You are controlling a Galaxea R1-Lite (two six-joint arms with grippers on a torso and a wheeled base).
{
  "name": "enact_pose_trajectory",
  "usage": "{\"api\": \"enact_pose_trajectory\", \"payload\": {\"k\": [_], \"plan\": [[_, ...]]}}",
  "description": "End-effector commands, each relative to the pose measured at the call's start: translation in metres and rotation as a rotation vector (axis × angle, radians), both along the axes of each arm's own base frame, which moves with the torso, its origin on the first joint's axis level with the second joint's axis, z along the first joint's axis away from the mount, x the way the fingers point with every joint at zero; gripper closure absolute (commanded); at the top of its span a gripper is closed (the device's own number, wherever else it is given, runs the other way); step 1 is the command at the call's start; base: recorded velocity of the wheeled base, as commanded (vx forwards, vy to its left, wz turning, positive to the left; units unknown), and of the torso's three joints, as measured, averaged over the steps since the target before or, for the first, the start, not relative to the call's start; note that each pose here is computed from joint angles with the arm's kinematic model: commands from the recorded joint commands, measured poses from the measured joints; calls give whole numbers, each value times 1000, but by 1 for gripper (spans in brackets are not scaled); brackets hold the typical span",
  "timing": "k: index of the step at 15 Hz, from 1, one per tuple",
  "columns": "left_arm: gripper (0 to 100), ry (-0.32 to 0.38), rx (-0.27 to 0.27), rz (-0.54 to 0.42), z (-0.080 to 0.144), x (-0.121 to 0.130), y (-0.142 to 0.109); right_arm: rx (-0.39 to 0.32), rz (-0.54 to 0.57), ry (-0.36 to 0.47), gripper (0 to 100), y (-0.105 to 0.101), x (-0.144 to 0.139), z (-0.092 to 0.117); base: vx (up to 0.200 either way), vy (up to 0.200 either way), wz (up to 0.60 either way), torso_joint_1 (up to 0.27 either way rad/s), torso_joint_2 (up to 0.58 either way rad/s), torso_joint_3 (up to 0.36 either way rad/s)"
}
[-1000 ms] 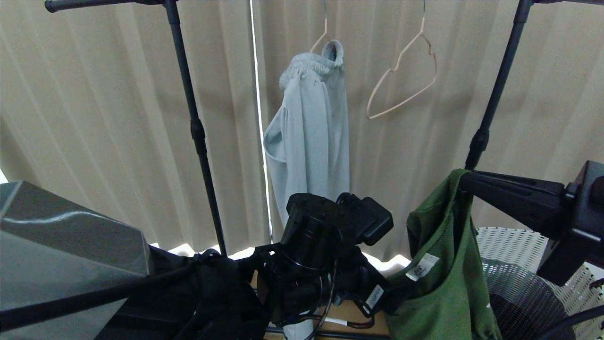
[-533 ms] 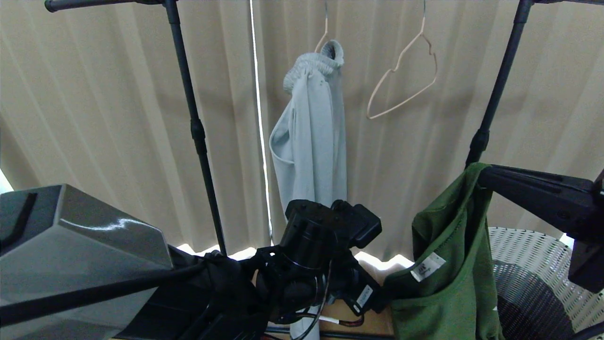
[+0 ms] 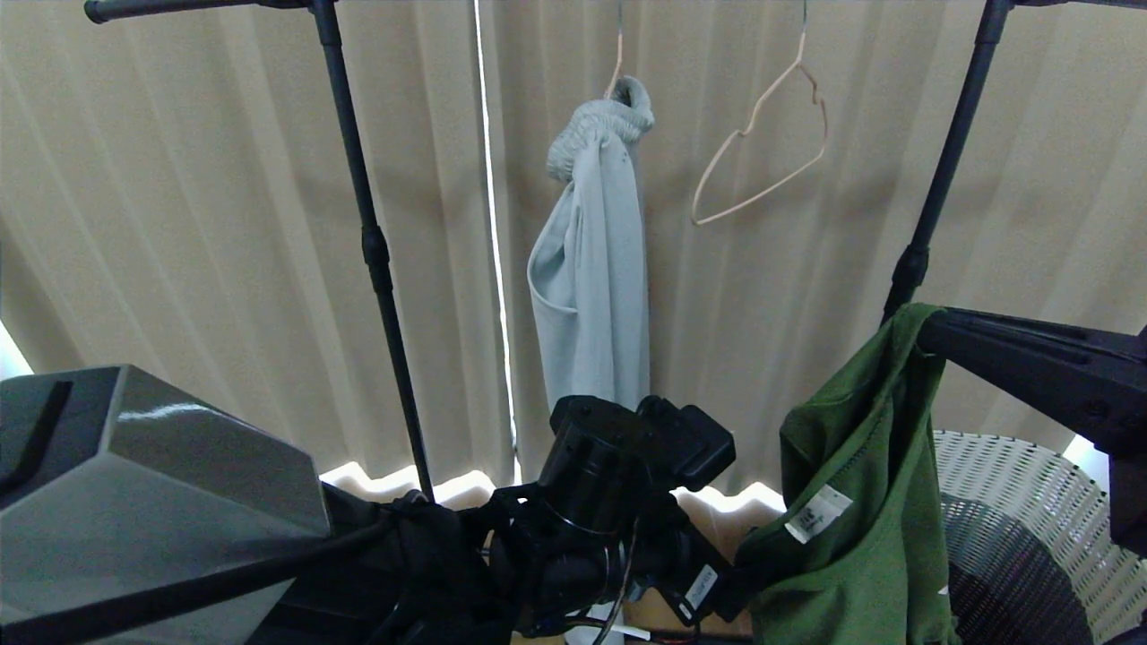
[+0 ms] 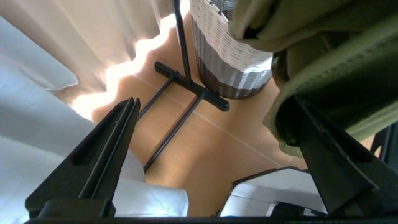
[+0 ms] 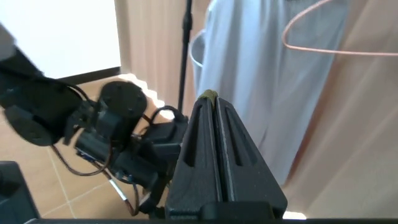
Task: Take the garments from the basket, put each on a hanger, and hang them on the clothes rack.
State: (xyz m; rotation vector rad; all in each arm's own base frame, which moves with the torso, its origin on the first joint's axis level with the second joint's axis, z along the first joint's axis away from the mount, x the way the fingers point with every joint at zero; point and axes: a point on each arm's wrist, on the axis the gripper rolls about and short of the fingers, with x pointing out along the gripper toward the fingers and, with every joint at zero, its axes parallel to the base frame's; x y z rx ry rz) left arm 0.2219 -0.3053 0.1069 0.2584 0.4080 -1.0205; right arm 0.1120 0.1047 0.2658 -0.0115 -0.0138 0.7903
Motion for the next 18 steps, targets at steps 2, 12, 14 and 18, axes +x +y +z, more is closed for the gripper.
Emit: {"api": "enact_pose_trajectory", "payload": {"k": [2, 12, 14, 18], "plan": [[0, 2, 6, 7, -2, 1, 1, 12, 4, -5, 100, -1, -1, 3, 0, 0, 0, 0, 0, 0], [100, -66, -55, 66, 47, -20, 64, 23, -55, 27, 100, -4, 9, 3, 0, 0, 0, 0, 0, 0], [100, -138, -106, 129, 85, -22, 97, 10, -84, 50, 100, -1, 20, -2, 0, 0, 0, 0, 0, 0], [100, -265, -158, 246, 164, -42, 161, 22, -138, 36, 100, -1, 36, 9, 0, 0, 0, 0, 0, 0]]}}
